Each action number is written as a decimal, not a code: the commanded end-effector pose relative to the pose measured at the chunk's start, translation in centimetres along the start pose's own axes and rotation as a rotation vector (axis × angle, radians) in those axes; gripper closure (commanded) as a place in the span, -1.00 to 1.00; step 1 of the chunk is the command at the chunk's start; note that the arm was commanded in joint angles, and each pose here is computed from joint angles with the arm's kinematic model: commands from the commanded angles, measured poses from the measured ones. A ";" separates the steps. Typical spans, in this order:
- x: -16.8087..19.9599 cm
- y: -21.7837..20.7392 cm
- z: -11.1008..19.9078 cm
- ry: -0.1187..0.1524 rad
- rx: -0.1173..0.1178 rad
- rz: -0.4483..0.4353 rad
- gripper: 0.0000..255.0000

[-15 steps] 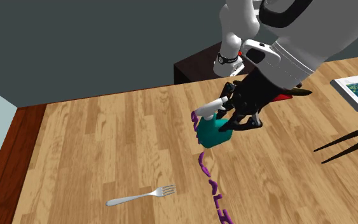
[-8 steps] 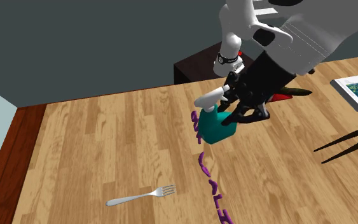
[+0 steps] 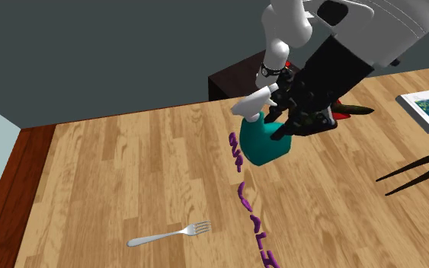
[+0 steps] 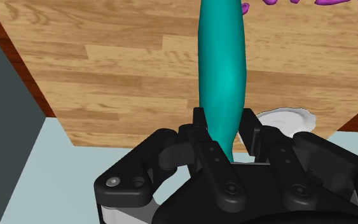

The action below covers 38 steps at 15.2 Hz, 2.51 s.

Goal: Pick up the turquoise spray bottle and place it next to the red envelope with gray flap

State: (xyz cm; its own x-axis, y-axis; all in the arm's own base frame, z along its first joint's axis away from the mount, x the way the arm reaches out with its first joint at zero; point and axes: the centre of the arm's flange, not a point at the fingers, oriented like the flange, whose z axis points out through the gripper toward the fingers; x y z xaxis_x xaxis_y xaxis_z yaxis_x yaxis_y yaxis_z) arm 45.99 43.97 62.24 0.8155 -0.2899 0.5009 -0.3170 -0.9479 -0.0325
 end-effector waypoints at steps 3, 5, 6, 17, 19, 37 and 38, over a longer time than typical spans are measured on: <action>1.1 0.0 -1.9 0.000 0.000 0.000 1.00; 1.7 0.0 -2.8 0.000 0.000 0.000 1.00; 1.9 0.0 -3.3 0.000 0.000 0.000 1.00; 4.8 -0.2 -8.3 0.000 0.000 0.000 1.00; 5.4 -0.3 -9.2 0.000 0.000 0.000 1.00; -11.8 5.0 -20.3 0.000 0.000 0.000 1.00; -12.9 5.3 -20.9 0.000 0.000 0.000 1.00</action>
State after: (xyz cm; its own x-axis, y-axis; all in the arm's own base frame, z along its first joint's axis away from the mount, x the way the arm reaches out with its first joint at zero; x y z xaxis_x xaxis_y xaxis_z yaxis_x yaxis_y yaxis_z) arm 24.71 45.39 73.61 0.8142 -0.2887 0.5037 -0.3168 -0.9480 -0.0312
